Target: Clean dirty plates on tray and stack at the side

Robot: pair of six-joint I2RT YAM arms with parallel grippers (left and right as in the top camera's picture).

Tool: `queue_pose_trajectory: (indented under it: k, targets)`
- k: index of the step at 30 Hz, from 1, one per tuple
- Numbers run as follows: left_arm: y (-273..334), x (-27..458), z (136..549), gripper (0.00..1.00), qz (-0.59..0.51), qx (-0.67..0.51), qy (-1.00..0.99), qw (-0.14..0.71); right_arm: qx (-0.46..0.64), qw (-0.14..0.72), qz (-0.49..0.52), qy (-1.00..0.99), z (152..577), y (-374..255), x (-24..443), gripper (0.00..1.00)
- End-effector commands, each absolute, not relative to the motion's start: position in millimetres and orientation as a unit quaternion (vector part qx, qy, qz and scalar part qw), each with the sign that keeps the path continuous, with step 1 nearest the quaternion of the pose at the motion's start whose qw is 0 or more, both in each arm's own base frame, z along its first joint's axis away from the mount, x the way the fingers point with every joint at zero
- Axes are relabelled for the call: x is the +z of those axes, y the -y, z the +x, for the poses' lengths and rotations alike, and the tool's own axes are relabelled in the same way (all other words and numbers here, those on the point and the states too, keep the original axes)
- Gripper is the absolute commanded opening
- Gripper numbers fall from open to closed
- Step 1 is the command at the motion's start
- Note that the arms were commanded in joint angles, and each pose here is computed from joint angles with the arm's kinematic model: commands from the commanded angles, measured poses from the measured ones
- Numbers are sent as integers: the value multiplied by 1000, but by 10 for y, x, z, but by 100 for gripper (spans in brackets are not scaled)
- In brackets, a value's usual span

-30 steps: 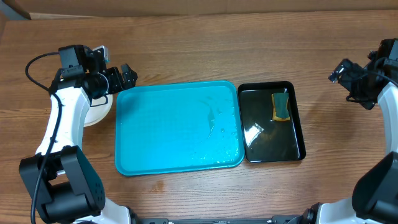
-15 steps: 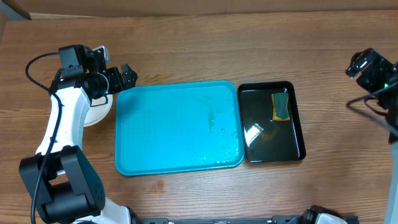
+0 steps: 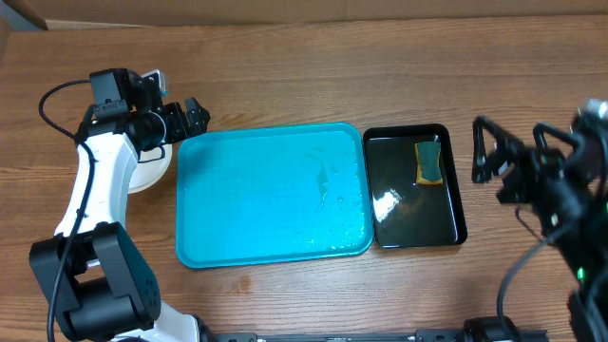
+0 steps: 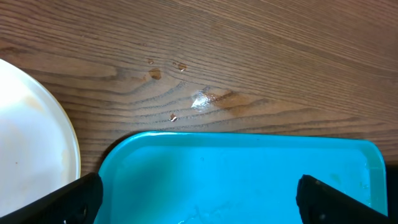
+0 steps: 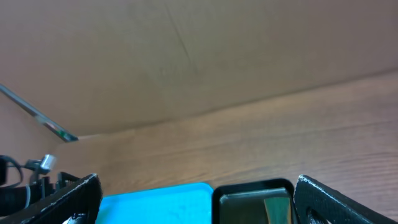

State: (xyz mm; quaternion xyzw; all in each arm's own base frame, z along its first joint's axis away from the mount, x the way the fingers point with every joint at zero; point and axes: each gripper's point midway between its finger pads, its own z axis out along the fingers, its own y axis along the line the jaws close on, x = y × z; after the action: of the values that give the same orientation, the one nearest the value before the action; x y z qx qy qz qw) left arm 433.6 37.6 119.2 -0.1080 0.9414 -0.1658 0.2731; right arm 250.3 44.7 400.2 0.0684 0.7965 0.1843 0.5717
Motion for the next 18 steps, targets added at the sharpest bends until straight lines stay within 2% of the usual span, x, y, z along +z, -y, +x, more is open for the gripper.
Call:
queue_pose_trajectory:
  k: [1, 7, 18]
  targets:
    - [-358, 1148, 4331, 100, -100, -162, -944, 270, 181, 589, 72, -784, 2373, -409, 3844, 100]
    - [-358, 1148, 4331, 100, -100, -162, -944, 270, 176, 652, 75, -733, 2281, -329, 3555, 100]
    - [-358, 1148, 4331, 100, -100, -162, -944, 270, 184, 796, 58, -574, 2140, -232, 3313, 100]
